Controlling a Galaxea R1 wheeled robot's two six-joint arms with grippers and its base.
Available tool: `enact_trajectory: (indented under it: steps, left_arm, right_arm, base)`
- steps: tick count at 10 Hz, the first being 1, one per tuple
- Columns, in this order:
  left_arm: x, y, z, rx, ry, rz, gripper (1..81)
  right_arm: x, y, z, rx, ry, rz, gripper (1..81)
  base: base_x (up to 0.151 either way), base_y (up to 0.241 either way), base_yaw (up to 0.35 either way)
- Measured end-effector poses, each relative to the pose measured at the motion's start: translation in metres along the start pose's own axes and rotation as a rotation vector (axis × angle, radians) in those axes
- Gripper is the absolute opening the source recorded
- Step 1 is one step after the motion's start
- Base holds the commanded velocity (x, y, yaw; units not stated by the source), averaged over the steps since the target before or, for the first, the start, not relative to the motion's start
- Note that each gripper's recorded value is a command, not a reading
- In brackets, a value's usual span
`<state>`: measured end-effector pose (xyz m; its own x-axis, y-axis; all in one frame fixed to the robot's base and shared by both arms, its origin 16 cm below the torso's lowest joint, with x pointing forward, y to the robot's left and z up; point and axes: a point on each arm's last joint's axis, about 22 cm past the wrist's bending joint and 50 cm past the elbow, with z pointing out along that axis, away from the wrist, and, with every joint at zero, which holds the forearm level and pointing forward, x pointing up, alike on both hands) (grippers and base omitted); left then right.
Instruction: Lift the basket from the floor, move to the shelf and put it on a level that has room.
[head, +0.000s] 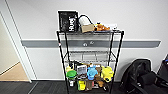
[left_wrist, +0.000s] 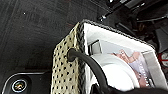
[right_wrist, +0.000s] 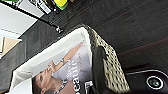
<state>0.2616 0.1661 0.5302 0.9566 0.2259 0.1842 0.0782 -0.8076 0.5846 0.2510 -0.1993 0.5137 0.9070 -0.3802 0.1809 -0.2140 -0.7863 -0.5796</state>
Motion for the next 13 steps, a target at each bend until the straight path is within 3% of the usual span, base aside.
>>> enact_trajectory:
  steps: [13]
  left_arm:
    - [-0.0004, 0.0005, -0.0002, -0.001, 0.001, 0.0, 1.0]
  right_arm:
    - [-0.0029, 0.0021, -0.001, -0.003, -0.003, 0.001, 1.0]
  base:
    - [0.105, 0.0, 0.0]
